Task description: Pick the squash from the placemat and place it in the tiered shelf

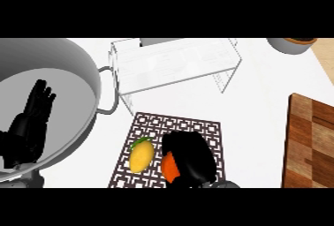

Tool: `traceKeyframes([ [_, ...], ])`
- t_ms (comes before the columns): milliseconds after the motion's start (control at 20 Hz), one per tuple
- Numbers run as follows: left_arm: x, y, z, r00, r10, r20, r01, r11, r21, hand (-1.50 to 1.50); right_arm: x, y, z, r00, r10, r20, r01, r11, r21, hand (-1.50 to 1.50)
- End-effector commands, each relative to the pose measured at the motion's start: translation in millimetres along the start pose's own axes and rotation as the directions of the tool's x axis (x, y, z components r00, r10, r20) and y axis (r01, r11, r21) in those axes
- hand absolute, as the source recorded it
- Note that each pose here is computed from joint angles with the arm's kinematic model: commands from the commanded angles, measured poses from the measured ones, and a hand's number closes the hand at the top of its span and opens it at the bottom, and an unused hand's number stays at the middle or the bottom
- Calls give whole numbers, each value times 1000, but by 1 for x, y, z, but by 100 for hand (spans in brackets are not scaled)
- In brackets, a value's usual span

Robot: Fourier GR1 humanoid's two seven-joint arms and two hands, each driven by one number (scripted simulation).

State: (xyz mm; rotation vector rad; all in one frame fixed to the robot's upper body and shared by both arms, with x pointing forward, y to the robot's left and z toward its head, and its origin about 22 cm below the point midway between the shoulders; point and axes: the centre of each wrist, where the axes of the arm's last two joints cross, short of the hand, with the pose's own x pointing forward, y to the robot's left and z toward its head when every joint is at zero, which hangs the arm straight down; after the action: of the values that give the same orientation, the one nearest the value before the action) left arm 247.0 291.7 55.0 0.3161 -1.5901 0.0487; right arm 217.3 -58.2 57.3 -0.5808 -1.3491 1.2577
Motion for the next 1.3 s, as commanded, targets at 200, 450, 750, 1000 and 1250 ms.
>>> traceKeyframes([
  [200, 3, -15, 0, 999, 47, -7, -47, 997, -61, 0, 56, -72, 47, 942, -335, 10, 320, 891, -321, 150],
  [450, 0, -16, -3, 999, 40, 9, -39, 998, -41, 0, 76, -122, 52, 950, -304, -66, 236, 842, -485, 150],
  [750, 10, -17, -12, 999, 44, 5, -43, 998, -43, 0, 85, -140, 28, 951, -292, -103, 199, 832, -518, 150],
  [1000, 2, -13, 3, 999, 45, 9, -45, 998, -50, 0, 62, -165, -6, 942, -317, -112, 204, 803, -560, 150],
  [1250, 17, -25, -8, 999, 43, 19, -42, 998, -51, 0, 33, -160, -43, 930, -350, -116, 223, 785, -578, 150],
])
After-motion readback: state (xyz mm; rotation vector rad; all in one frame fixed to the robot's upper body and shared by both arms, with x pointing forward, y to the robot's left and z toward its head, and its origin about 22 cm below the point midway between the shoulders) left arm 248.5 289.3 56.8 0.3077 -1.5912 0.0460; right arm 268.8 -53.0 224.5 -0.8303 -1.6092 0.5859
